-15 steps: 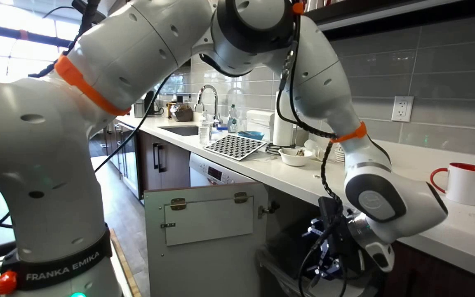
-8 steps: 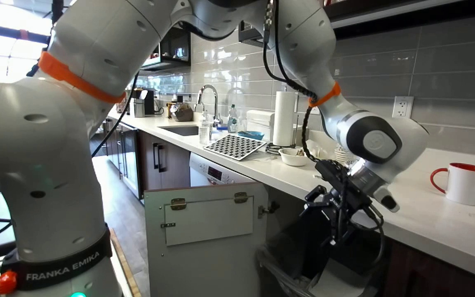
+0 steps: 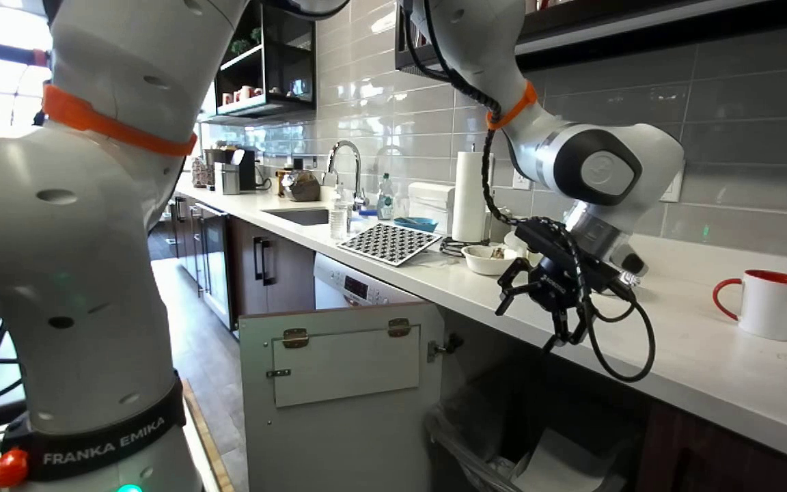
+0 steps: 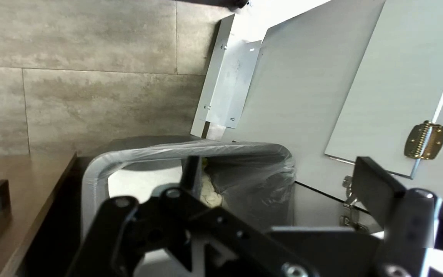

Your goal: Put the paper inside the rubbish bin

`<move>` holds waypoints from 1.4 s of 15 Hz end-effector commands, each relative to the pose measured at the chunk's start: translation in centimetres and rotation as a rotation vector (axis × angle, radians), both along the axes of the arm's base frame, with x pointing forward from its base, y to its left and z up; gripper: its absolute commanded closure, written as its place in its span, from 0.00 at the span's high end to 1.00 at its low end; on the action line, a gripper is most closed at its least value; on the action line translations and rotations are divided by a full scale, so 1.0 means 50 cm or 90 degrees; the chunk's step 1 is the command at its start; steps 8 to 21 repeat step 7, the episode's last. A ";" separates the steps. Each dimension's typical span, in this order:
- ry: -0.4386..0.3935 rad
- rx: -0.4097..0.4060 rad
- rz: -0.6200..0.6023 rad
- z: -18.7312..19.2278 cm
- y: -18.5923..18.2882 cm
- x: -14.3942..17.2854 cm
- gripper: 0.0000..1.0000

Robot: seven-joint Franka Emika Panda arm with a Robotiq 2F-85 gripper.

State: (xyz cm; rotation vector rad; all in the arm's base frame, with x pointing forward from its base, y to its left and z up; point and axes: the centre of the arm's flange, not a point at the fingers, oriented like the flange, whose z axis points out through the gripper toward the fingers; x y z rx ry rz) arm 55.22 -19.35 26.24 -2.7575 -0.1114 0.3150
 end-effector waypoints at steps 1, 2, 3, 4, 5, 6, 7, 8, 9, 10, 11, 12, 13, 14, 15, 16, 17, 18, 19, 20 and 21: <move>-0.038 0.002 0.034 0.025 0.020 -0.020 1.00; -0.045 0.003 0.033 0.030 0.024 -0.019 1.00; -0.022 0.003 0.024 0.025 0.013 0.001 1.00; -0.026 0.003 0.027 0.031 0.015 0.001 1.00; -0.028 0.003 0.029 0.034 0.017 0.002 1.00; -0.029 0.003 0.030 0.035 0.017 0.002 1.00; -0.029 0.003 0.030 0.035 0.017 0.001 1.00; -0.029 0.003 0.030 0.035 0.017 0.001 1.00; -0.029 0.003 0.030 0.035 0.017 0.001 1.00; -0.029 0.003 0.030 0.035 0.017 0.001 1.00; -0.029 0.003 0.030 0.035 0.017 0.001 1.00; -0.029 0.003 0.030 0.035 0.017 0.001 1.00; -0.029 0.003 0.030 0.035 0.017 0.001 1.00; -0.029 0.003 0.030 0.035 0.017 0.001 1.00; -0.029 0.003 0.030 0.035 0.017 0.001 1.00; -0.029 0.003 0.030 0.035 0.017 0.001 1.00; -0.029 0.003 0.030 0.035 0.017 0.001 1.00; -0.029 0.003 0.030 0.035 0.017 0.001 1.00; -0.029 0.003 0.030 0.035 0.017 0.001 1.00; -0.029 0.003 0.030 0.035 0.017 0.001 1.00; -0.029 0.003 0.030 0.035 0.017 0.001 1.00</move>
